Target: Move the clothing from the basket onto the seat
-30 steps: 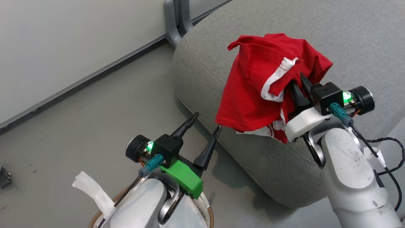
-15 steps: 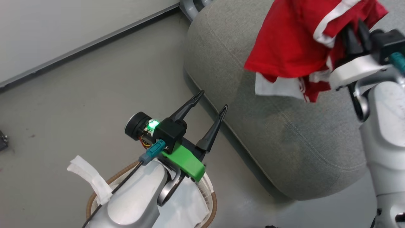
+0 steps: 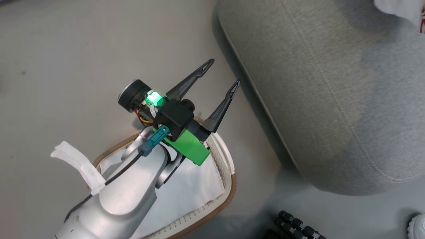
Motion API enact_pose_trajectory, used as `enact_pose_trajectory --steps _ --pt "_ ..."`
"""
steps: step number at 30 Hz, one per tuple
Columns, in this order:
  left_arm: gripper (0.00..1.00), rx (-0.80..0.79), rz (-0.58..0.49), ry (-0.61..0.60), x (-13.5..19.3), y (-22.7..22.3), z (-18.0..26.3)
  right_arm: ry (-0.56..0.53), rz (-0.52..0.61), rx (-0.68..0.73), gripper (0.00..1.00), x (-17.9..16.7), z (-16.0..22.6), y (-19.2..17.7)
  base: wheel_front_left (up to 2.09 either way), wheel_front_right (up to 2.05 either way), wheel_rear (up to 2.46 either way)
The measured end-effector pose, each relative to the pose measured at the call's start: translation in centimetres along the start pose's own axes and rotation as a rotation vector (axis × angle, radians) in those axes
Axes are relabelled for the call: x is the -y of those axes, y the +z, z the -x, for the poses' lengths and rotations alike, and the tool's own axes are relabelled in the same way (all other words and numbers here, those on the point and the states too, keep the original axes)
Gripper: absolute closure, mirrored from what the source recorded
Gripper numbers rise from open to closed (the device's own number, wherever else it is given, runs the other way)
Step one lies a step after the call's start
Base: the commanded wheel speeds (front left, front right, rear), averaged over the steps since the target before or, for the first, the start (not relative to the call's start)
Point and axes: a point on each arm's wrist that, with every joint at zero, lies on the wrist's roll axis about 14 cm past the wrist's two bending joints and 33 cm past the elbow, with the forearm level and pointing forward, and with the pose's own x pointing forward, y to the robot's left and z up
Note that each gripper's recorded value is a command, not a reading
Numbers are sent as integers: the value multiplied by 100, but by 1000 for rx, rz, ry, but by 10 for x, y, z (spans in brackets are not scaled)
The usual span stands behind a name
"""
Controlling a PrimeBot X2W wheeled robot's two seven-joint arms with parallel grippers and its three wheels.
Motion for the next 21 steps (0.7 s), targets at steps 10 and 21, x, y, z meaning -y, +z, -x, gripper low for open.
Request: enact_pose_trajectory --steps 10,21 --pt "0 -57 66 64 -36 -54 16 69 43 -219 100 -60 -4 -106 0 0 0" --pt "0 -107 110 115 -51 -84 33 134 29 -409 100 -107 28 -180 0 0 0"
